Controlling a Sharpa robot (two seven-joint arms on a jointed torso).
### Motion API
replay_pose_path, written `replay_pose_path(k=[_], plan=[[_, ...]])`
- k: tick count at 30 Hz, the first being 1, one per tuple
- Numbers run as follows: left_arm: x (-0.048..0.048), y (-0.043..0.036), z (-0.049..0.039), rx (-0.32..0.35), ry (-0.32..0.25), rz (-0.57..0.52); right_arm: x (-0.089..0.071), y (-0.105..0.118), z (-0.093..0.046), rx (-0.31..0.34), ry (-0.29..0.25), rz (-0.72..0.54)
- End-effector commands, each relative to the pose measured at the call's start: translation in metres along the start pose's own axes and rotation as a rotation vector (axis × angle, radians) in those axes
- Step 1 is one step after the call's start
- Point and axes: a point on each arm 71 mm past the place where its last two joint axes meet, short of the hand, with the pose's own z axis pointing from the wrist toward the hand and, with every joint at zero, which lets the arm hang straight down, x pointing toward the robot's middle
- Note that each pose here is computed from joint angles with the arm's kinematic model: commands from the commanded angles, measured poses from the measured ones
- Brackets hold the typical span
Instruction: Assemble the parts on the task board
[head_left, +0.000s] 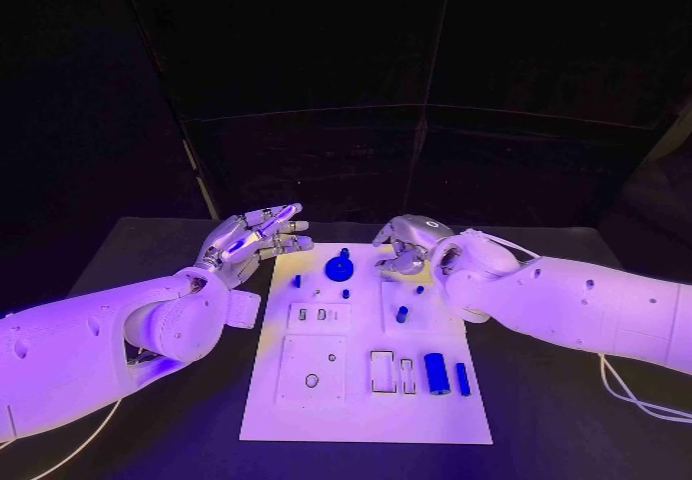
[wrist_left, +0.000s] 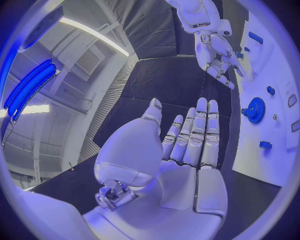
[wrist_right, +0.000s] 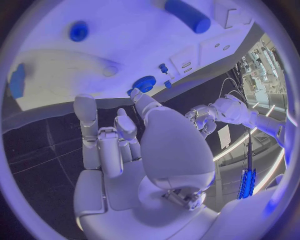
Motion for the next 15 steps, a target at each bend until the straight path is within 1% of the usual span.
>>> replay_pose_path(k=[1, 4, 7, 10, 15], plan=[[0.0000, -0.0016, -0.0001, 0.009, 0.012, -0.001, -0.006, -0.007, -0.010, -0.056, 0.000, 0.172], [-0.0012, -0.0017, -0.0003, 0.010, 0.010, 0.000, -0.012, -0.022, -0.022, -0.080, 0.025, 0.212], [-0.0020, -0.0016, 0.0000, 0.009, 0.008, 0.001, -0.017, -0.039, -0.032, -0.079, 0.039, 0.236], [-0.0025, -0.0011, 0.0009, 0.009, 0.006, 0.003, -0.022, -0.054, -0.039, -0.069, 0.035, 0.238], [-0.0027, 0.0036, -0.0006, -0.003, 0.008, 0.005, -0.029, -0.077, -0.046, -0.048, 0.016, 0.202]])
